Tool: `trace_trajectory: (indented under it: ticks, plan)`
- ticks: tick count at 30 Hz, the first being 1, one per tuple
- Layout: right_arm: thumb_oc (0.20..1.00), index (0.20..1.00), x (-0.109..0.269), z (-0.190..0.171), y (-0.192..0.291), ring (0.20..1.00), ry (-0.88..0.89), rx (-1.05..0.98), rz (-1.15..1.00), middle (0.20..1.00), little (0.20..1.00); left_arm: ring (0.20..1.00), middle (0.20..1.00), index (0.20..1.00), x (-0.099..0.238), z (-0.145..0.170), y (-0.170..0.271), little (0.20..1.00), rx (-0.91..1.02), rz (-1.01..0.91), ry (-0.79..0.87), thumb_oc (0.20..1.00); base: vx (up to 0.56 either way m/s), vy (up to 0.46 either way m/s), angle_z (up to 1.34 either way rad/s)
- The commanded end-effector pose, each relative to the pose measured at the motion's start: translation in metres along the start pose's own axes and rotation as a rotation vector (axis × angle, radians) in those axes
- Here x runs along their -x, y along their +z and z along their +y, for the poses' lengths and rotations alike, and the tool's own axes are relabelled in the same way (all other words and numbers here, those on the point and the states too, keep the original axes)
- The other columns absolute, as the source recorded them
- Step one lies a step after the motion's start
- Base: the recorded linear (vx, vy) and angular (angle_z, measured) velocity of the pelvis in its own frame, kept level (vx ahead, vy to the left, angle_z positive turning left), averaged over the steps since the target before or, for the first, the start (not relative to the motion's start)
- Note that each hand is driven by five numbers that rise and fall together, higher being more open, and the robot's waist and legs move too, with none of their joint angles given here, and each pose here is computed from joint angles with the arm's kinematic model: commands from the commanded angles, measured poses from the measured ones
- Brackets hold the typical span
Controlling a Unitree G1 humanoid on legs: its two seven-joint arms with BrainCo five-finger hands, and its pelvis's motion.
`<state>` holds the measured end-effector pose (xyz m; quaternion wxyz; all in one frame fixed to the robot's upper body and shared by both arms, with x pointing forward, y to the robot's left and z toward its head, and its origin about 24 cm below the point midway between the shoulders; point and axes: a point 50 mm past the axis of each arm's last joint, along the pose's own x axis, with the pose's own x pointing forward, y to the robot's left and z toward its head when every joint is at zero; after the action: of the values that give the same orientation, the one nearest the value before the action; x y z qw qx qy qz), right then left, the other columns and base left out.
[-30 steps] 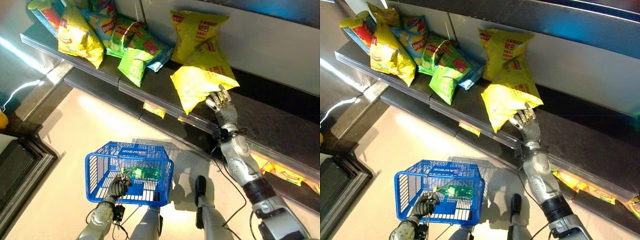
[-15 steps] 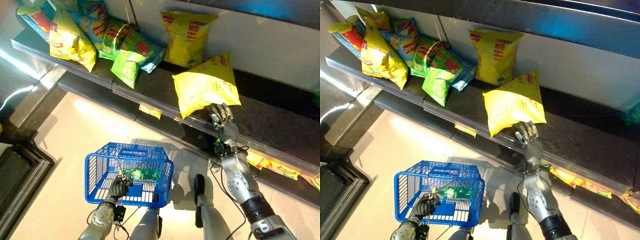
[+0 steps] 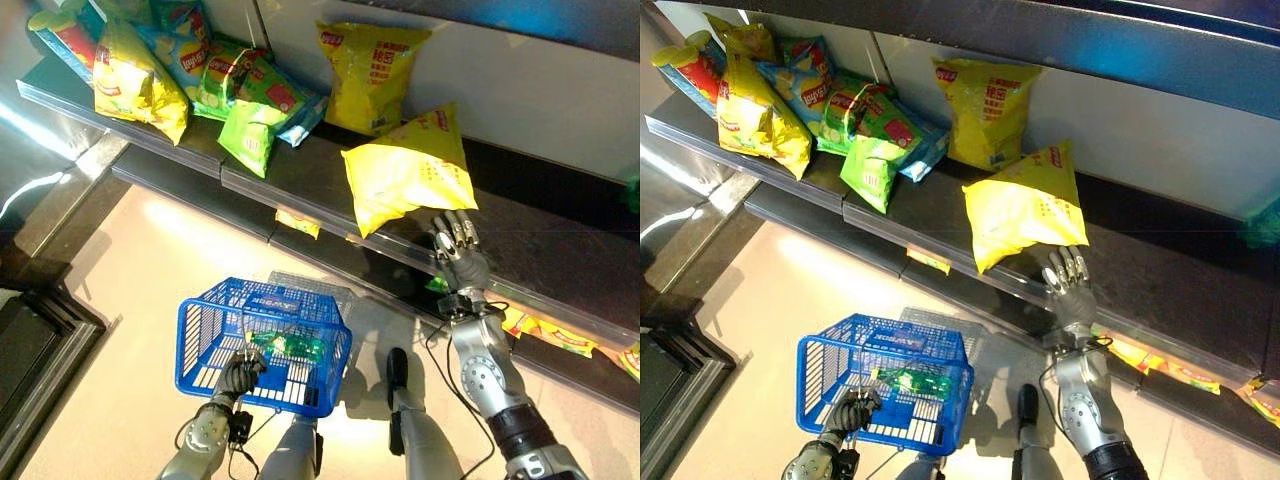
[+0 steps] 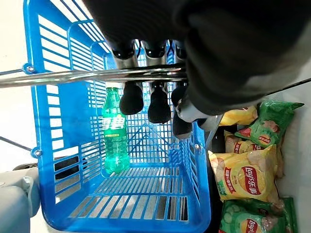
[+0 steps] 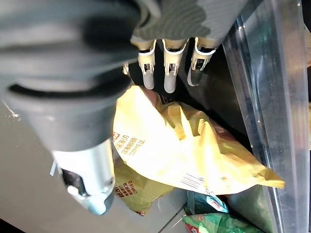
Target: Pick up the snacks into the basket
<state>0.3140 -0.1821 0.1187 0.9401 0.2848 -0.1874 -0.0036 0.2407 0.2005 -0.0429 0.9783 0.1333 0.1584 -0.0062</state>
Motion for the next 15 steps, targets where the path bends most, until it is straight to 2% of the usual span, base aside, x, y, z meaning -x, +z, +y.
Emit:
trace_trajectory:
  ticks: [1, 15]
  plan:
    - [1.0, 1.0, -0.004, 0.015, 0.03, 1.0, 0.071, -0.048, -0.162, 1.0, 1.0, 0.2, 0.2, 0.2, 0.016, 0.018, 0.0, 0.2, -0.018, -0.061, 0.048, 0.2, 0.0, 0.0, 0.0]
    - [1.0, 1.0, -0.009, 0.008, -0.012, 1.0, -0.119, -0.383, -0.05, 1.0, 1.0, 0.2, 0.2, 0.2, 0.016, 0.014, -0.004, 0.2, -0.007, -0.033, 0.041, 0.2, 0.0, 0.0, 0.0]
